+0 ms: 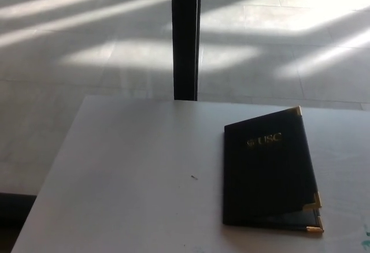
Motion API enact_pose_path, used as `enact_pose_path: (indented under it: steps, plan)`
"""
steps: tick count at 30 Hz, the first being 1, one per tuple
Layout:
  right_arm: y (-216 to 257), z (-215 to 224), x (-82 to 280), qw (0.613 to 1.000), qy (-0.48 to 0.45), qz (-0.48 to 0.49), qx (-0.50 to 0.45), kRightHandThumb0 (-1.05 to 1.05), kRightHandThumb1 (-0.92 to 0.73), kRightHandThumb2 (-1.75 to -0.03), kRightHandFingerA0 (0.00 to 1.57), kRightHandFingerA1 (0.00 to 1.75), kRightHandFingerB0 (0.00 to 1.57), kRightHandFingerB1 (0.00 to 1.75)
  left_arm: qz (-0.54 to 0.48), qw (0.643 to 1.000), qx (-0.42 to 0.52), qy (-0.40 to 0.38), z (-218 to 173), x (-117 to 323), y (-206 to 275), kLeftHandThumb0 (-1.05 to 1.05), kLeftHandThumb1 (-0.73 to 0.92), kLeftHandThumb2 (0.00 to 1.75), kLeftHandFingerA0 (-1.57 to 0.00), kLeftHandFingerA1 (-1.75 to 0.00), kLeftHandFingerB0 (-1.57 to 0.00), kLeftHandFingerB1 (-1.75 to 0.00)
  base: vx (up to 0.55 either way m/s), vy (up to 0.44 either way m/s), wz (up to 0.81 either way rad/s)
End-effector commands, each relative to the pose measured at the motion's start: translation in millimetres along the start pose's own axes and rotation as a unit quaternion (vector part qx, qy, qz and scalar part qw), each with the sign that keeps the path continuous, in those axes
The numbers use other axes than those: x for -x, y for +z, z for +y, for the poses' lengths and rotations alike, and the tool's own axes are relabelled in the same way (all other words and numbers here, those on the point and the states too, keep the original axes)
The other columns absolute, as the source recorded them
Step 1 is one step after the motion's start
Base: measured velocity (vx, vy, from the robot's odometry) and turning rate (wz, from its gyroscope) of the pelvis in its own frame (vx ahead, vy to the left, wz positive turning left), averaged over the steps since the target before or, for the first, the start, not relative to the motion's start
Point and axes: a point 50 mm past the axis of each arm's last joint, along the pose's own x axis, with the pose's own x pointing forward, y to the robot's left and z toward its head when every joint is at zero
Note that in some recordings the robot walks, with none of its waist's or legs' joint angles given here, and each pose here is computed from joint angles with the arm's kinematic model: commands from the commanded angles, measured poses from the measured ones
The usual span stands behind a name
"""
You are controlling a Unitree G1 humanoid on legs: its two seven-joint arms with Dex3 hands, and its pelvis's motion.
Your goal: There is a diary kept infront of the robot and the robot uses its right hand to grab its cover and puses it to the left to open it.
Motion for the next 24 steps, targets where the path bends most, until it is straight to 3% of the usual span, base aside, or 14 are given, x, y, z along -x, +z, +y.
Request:
enact_pose_path:
  steps: [1,2,14,16,20,23,24]
  plan:
    - [-33,-3,4,0.998,-0.004,0.064,0.01,-0.89,-0.92,-0.77,0.32,0.48,0.22,0.39,-0.017,1.0,0.008,0.005,5,1,6,-1.05,0.72,1.51,-0.64,-1.51,-0.41,-1.3,0.0,0.0,0.0]
    - [-44,-4,6,0.996,-0.005,0.085,0.005,-0.87,-0.92,-0.76,0.3,0.48,0.21,0.39,-0.016,1.0,0.015,0.005,5,1,6,-1.05,0.72,1.5,-0.59,-1.48,-0.34,-1.26,0.0,0.0,0.0]
    - [-98,-10,19,0.985,-0.034,0.166,-0.032,-0.88,-0.92,-0.75,0.22,0.44,0.14,0.38,-0.017,1.0,0.025,0.007,7,1,6,-1.05,0.72,1.5,-0.59,-1.48,-0.35,-1.27,0.0,0.0,0.0]
    - [-106,-6,23,0.983,-0.041,0.176,-0.037,-0.85,-0.92,-0.77,0.24,0.44,0.14,0.38,-0.017,1.0,0.023,0.01,6,1,5,-1.05,0.72,1.49,-0.64,-1.49,-0.39,-1.28,0.0,0.0,0.0]
    - [-113,9,27,0.98,-0.034,0.191,-0.051,-0.89,-0.92,-0.76,0.25,0.43,0.15,0.37,-0.016,1.0,0.017,0.009,6,1,5,-1.05,0.73,1.51,-0.57,-1.46,-0.33,-1.24,0.0,0.0,0.0]
    - [-117,33,30,0.979,-0.004,0.194,-0.055,-0.85,-0.92,-0.78,0.24,0.42,0.14,0.37,-0.02,1.0,0.016,0.01,6,1,6,-1.05,0.71,1.5,-0.66,-1.5,-0.4,-1.29,0.0,0.0,0.0]
    - [-117,38,30,0.98,0.006,0.191,-0.051,-0.84,-0.82,-1.08,0.18,0.49,0.13,0.47,-0.02,1.0,0.017,0.008,6,1,6,-1.05,0.72,1.5,-0.66,-1.51,-0.4,-1.3,0.0,0.0,0.0]
